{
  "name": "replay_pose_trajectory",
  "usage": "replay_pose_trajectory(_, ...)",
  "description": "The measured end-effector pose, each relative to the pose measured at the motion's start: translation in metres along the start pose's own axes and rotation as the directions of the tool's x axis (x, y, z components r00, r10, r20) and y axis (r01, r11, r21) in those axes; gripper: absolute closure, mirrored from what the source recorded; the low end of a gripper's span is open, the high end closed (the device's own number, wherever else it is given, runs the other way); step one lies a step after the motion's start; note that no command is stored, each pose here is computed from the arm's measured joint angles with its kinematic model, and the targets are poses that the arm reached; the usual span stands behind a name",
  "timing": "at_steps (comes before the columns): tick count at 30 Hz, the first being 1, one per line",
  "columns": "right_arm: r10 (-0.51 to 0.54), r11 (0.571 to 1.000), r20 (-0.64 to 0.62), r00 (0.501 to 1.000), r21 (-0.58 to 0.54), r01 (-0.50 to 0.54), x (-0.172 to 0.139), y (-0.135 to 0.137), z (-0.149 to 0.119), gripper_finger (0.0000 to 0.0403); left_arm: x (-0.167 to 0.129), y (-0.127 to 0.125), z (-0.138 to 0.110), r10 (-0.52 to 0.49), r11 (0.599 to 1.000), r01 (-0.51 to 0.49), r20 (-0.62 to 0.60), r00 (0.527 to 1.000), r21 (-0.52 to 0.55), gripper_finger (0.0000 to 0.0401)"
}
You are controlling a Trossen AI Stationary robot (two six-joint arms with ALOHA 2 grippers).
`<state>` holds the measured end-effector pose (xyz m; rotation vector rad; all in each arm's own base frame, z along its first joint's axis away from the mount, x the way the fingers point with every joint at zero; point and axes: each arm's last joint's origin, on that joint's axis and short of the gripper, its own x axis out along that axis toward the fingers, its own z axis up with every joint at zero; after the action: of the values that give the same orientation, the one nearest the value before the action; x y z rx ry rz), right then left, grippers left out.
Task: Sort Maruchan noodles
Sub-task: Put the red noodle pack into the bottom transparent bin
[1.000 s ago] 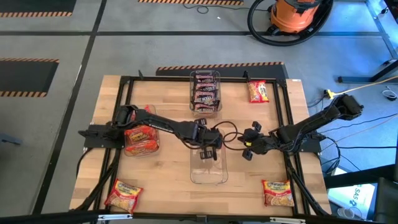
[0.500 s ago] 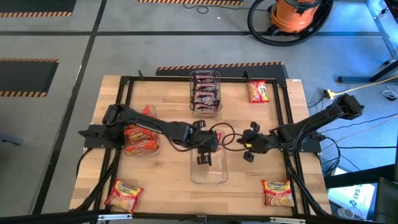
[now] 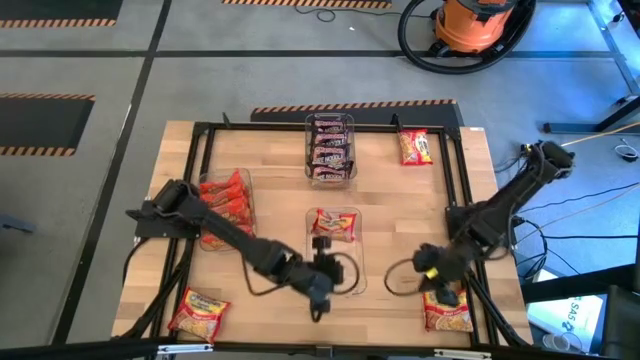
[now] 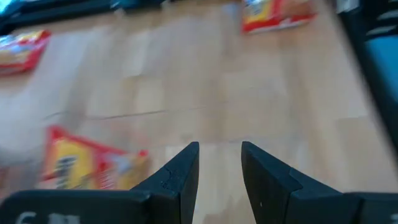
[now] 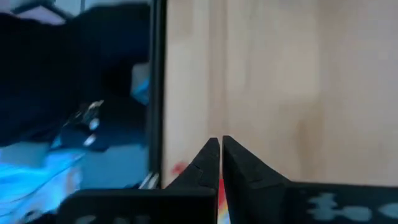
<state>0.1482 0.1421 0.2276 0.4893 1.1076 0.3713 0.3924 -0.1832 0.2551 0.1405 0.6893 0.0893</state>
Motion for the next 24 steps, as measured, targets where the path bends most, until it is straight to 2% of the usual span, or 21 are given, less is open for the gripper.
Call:
replay_pose_trajectory(5,0.045,0.987,-0.139,0.989,0.160,-0.023,0.004,0.022,-0.033,0.0402,0.000,-0.028,-0.015,-0.075,0.996,0.079,0.118,0.990,-0.030,0.0287)
replay_pose_trajectory(9,0.010,0.968,-0.199,0.980,0.246,0.040,0.016,0.031,-0.054,0.0402,-0.004,-0.040,-0.018,-0.094,0.993,0.107,0.188,0.978,-0.056,0.0287)
replay_pose_trajectory(14,-0.039,0.955,-0.340,0.940,0.263,0.135,0.039,0.031,-0.067,0.0402,-0.001,-0.040,-0.020,-0.083,0.990,0.109,0.251,0.964,-0.094,0.0287)
replay_pose_trajectory(17,-0.077,0.962,-0.373,0.925,0.215,0.166,0.057,0.029,-0.071,0.0402,0.000,-0.038,-0.020,-0.078,0.989,0.108,0.262,0.962,-0.103,0.0287)
replay_pose_trajectory(21,-0.111,0.973,-0.369,0.923,0.147,0.176,0.078,0.024,-0.068,0.0402,0.001,-0.038,-0.018,-0.079,0.987,0.114,0.274,0.959,-0.115,0.0287)
replay_pose_trajectory(24,-0.167,0.965,-0.286,0.944,0.147,0.216,0.084,0.018,-0.060,0.0402,0.001,-0.037,-0.017,-0.078,0.987,0.115,0.284,0.956,-0.115,0.0287)
